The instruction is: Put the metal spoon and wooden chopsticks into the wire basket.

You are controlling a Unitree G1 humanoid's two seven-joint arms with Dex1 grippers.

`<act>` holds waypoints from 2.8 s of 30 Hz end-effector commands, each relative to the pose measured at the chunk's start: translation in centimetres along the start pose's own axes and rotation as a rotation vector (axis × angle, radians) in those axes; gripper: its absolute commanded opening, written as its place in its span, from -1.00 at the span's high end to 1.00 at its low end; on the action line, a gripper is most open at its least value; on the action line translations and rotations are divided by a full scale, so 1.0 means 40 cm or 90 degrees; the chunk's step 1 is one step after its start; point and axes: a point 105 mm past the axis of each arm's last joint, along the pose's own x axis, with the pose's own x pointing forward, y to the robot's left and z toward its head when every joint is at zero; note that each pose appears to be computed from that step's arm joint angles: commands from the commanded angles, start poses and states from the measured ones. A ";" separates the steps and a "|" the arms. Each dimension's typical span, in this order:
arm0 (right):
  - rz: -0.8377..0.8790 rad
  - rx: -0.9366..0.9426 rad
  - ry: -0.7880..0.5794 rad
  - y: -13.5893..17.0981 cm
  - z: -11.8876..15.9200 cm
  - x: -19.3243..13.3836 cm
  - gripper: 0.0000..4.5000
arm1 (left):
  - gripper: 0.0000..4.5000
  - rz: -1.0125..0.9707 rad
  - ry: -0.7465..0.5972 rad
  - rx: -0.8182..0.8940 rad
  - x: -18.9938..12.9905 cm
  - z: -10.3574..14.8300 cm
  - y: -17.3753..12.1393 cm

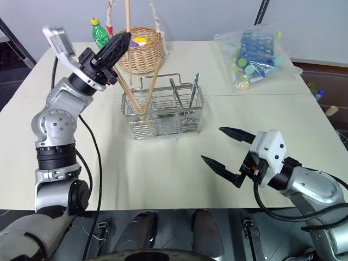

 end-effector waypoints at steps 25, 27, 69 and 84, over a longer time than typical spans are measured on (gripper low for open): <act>-0.036 -0.002 -0.054 -0.004 0.026 0.026 -1.00 | 0.98 0.028 0.066 0.015 -0.069 -0.116 -0.009; -0.035 -0.003 -0.053 -0.003 0.024 0.026 -1.00 | 0.98 0.028 0.070 0.015 -0.073 -0.122 -0.009; -0.337 -0.030 -0.015 -0.283 -0.079 -0.060 -1.00 | -0.98 0.501 0.097 0.270 -0.360 0.161 0.277; -0.485 0.049 -0.023 -0.305 -0.207 -0.046 -1.00 | -0.98 0.629 0.198 0.223 -0.513 -0.083 0.216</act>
